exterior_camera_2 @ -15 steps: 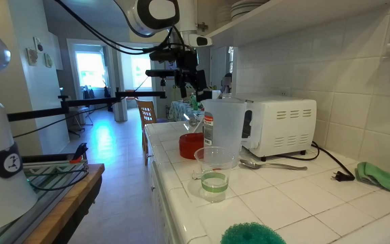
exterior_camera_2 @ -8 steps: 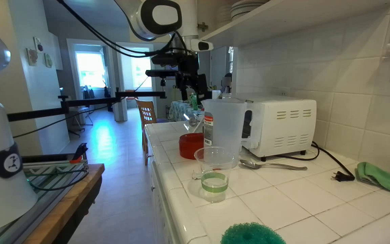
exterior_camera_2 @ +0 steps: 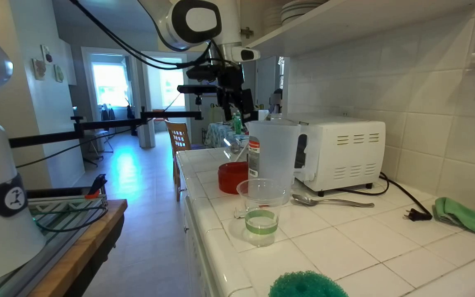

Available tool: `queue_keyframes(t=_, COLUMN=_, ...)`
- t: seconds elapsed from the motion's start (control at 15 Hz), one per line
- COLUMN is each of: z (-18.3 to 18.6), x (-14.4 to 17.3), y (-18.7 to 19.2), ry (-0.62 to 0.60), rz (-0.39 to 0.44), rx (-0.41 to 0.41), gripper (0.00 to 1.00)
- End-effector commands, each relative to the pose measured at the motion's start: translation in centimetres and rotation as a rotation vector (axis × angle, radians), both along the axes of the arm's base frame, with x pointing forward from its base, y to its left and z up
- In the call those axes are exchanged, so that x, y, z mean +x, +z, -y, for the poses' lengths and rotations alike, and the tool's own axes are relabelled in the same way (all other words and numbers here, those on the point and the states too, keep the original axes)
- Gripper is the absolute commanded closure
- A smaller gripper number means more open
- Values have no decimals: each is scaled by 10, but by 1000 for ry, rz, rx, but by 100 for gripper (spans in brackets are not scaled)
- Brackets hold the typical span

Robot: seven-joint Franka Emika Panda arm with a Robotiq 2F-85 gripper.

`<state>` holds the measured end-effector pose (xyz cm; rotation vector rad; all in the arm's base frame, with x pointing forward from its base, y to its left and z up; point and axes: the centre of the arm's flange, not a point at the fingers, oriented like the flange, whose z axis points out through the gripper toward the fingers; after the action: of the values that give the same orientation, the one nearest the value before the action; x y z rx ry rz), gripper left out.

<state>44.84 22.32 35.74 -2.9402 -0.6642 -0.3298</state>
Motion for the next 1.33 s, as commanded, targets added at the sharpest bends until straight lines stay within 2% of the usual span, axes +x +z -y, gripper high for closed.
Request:
queue_keyframes(t=0.0, z=-12, x=6, y=-9, ry=-41, rz=5, rx=4, gripper=0)
queue_keyframes(t=1.0, z=-17, x=17, y=-69, ry=-155, rz=-90, rx=-38, gripper=0)
queue_keyframes(t=1.27, z=-16, x=19, y=-83, ry=-160, rz=-109, rx=-73, gripper=0)
